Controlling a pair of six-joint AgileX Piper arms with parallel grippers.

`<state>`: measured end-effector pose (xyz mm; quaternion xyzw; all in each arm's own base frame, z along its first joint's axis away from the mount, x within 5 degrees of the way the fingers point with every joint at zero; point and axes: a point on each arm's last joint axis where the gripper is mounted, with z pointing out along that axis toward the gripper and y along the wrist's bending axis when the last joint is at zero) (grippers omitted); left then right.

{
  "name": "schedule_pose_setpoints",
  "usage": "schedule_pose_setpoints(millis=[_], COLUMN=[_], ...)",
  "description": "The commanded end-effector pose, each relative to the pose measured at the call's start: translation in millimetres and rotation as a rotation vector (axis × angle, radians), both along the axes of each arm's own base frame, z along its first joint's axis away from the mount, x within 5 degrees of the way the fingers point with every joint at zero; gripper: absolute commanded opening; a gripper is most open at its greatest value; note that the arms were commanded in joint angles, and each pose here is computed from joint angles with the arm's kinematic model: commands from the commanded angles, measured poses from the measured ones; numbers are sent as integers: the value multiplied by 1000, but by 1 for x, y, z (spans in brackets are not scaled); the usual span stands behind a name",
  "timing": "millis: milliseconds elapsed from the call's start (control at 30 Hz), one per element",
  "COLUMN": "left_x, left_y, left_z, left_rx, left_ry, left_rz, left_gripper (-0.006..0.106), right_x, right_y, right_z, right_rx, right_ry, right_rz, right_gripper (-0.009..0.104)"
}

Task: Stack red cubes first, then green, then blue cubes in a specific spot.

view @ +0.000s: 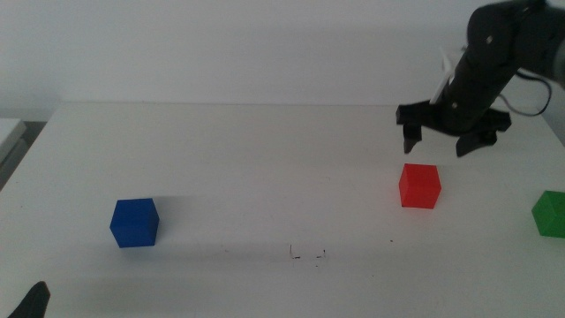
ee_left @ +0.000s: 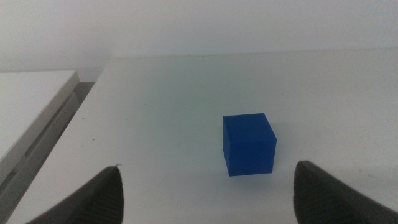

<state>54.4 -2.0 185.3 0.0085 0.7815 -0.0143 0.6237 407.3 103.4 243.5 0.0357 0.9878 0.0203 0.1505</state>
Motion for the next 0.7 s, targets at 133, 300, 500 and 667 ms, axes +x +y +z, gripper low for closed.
schedule_pose_setpoints(millis=[133, 300, 500, 667], left_x=[0, 0, 0, 0], left_y=[0, 0, 0, 0], left_z=[1, 1, 1, 1], left_rx=[-3, -3, -3, -3], left_ry=[-16, -16, -16, -16], left_rz=[1, 1, 1, 1], left_gripper=[94, 94, 94, 94], right_x=[13, 17, 20, 20], right_y=[2, 0, 2, 6], right_z=[-32, -53, -69, -73], right_rx=[-26, -67, -82, -80], right_ry=[32, 67, 98, 100], right_rz=[-16, -28, -25, -15], right_gripper=[85, 85, 84, 71])
